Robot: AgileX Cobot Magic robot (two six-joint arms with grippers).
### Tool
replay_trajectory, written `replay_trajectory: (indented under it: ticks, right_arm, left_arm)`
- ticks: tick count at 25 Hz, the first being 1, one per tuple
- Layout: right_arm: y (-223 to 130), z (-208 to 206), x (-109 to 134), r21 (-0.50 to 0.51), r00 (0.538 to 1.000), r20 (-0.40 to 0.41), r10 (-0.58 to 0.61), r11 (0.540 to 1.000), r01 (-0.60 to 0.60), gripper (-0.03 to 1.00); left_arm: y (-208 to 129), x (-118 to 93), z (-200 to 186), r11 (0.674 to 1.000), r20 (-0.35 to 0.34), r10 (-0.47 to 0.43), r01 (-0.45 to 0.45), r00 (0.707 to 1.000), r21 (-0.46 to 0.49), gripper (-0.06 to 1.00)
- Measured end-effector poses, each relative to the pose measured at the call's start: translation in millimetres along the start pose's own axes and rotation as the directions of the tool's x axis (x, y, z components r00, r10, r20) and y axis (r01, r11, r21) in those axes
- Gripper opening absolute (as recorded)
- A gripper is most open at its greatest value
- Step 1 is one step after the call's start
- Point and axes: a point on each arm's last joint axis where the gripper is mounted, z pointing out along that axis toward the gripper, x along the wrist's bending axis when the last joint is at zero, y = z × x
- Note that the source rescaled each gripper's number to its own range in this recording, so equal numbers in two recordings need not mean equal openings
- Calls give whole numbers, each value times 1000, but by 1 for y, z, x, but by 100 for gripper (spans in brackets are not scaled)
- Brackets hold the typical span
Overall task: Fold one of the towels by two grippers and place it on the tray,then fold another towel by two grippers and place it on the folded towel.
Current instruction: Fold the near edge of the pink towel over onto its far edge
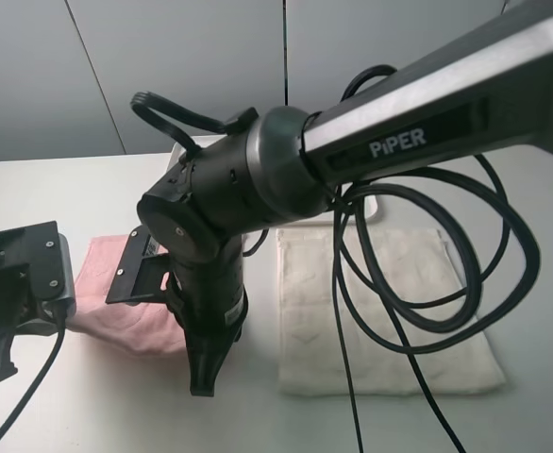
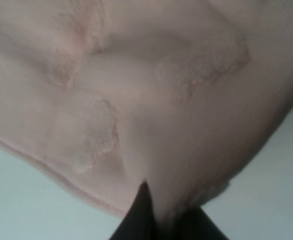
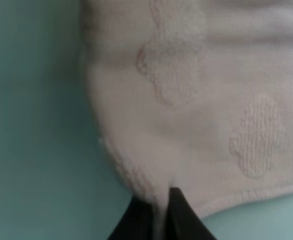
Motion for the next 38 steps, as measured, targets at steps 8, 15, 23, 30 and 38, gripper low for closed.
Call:
replay_trajectory:
  ticks: [8, 15, 23, 30, 38]
  right_arm:
    - [-14, -22, -37, -104, 957, -144, 254, 957, -270, 1]
    - [-24, -36, -54, -121, 921, -168, 351, 920, -373, 1]
    - [-18, -44, -60, -202, 874, -156, 461, 851, -485, 1]
    - [-11, -46, -69, -302, 829, -139, 541, 774, -556, 1]
    - [-11, -49, -80, -376, 790, -68, 609, 718, -586, 1]
  left_arm:
    - [6, 1, -13, 984, 7, -110, 109, 994, -142, 0]
    - [11, 1, -13, 953, 37, -223, 226, 974, -202, 0]
    - [20, 9, -16, 831, 51, -470, 461, 881, -312, 0]
    - [19, 19, -17, 692, 30, -662, 627, 748, -359, 0]
    - [15, 28, -19, 585, -10, -775, 711, 632, -390, 0]
